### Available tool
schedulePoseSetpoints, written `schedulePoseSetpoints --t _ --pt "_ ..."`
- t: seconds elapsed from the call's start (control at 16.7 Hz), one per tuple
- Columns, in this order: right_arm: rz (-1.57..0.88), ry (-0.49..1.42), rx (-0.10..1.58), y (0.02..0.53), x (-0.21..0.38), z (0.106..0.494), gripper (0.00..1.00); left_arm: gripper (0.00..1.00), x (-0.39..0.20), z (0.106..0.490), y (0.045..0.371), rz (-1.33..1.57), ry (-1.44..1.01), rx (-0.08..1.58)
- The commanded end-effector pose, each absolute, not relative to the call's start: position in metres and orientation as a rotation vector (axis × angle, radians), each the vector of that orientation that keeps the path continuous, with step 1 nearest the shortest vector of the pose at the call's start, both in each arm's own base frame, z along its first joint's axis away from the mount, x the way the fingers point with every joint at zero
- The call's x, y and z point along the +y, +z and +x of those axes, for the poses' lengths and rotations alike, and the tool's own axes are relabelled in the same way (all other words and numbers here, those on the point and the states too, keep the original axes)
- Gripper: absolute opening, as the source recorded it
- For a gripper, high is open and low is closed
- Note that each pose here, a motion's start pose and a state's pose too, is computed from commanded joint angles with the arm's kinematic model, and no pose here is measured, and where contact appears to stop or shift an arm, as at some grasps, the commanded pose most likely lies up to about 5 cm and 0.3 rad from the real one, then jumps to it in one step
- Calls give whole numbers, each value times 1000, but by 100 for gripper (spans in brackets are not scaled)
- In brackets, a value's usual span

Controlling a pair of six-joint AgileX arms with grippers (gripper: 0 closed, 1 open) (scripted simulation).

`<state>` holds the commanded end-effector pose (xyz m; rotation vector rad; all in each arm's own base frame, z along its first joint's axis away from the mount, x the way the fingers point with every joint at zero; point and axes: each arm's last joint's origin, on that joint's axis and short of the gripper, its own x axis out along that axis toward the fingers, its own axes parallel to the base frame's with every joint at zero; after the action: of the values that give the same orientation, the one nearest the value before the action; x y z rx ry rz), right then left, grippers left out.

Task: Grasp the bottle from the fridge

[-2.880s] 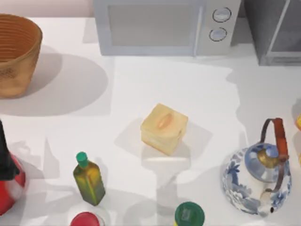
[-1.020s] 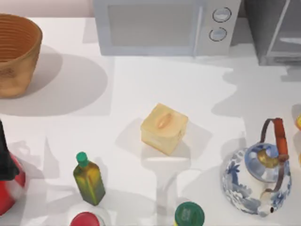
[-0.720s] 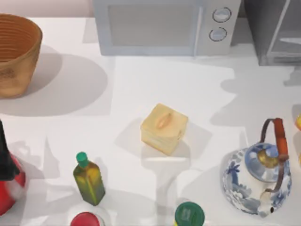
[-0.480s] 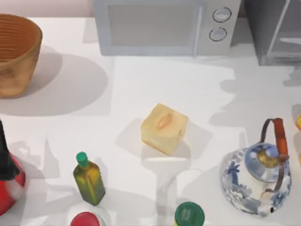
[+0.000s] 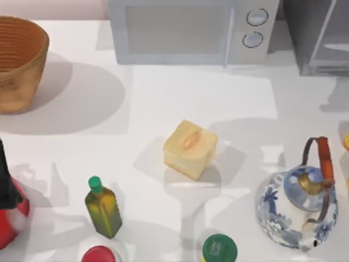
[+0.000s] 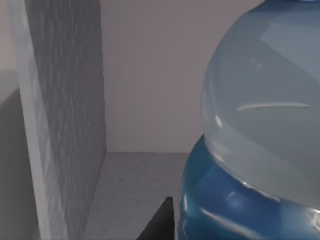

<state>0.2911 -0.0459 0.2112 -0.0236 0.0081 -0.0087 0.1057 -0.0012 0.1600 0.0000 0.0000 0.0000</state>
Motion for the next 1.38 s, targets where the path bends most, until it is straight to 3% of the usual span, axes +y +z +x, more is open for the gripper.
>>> schedulePoseSetpoints --t 0.3,0.66,1.02,1.38 --pt "-20 -11 0 231 -22 206 0 100 -1 106 160 0 0 0" --pt "-7 -6 -15 197 -6 127 0 100 -1 106 160 0 0 0" --pt "0 0 -1 162 -1 106 0 100 -1 106 160 0 0 0" --pt "2 -2 0 161 -1 106 0 100 -1 106 160 0 0 0"
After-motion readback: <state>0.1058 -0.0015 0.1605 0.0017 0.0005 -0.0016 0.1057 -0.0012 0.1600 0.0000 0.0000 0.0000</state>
